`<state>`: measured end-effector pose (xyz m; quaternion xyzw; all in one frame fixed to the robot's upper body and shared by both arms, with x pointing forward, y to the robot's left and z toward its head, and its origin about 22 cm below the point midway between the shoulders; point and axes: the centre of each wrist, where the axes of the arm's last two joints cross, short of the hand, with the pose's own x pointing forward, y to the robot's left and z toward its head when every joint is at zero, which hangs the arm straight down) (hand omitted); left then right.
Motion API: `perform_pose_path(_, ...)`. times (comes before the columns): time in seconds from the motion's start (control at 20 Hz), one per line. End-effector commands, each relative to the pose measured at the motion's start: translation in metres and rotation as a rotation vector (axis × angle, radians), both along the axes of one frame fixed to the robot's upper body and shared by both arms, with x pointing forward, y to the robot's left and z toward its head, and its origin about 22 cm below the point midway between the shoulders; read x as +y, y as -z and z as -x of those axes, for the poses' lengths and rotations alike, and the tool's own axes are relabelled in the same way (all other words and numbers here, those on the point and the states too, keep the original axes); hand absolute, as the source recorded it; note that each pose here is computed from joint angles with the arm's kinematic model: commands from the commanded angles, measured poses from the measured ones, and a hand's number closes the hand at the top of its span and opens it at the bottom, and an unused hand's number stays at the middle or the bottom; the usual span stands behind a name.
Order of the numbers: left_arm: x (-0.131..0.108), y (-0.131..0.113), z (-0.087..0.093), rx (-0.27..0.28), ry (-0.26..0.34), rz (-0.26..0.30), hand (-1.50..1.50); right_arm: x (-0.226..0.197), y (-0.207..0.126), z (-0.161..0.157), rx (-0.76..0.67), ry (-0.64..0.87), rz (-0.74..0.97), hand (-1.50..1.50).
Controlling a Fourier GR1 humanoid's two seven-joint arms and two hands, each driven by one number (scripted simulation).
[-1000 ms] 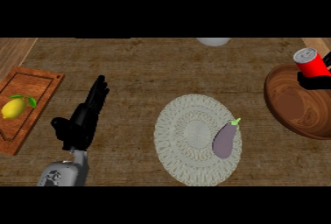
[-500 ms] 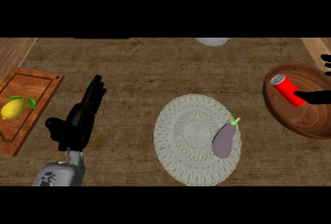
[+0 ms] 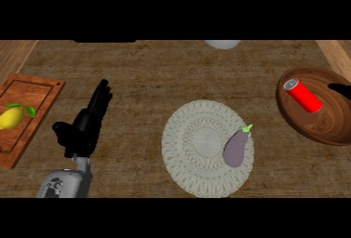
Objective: Pick the can from the placemat and place it in the bowl
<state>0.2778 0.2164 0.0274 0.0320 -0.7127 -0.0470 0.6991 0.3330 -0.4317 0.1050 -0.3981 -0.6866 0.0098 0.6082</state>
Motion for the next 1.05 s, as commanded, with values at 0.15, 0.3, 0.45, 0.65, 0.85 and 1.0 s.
perform_pose_path(0.15,0.014,0.001,0.002,0.001,0.015,0.002,0.0,-0.023,-0.013,0.037,-0.06,-0.007,-0.159,-1.5)
perform_pose_path(0.3,0.01,0.002,0.015,-0.007,-0.011,-0.006,0.0,-0.049,-0.028,0.063,-0.082,-0.024,-0.232,-1.5)
perform_pose_path(0.45,-0.007,-0.002,-0.002,0.011,0.0,-0.004,0.0,-0.078,-0.019,0.088,-0.093,-0.072,-0.258,-1.5)
perform_pose_path(0.65,-0.005,-0.012,-0.01,-0.011,0.004,0.002,0.0,-0.065,-0.007,0.106,-0.08,-0.118,-0.278,-1.5)
perform_pose_path(0.85,-0.005,0.013,0.009,0.005,0.009,0.011,0.0,-0.066,0.01,0.115,-0.059,-0.151,-0.262,-1.5)
perform_pose_path(1.0,-0.003,-0.005,0.011,-0.017,-0.005,-0.001,0.0,-0.058,0.034,0.148,-0.072,-0.137,-0.263,-1.5)
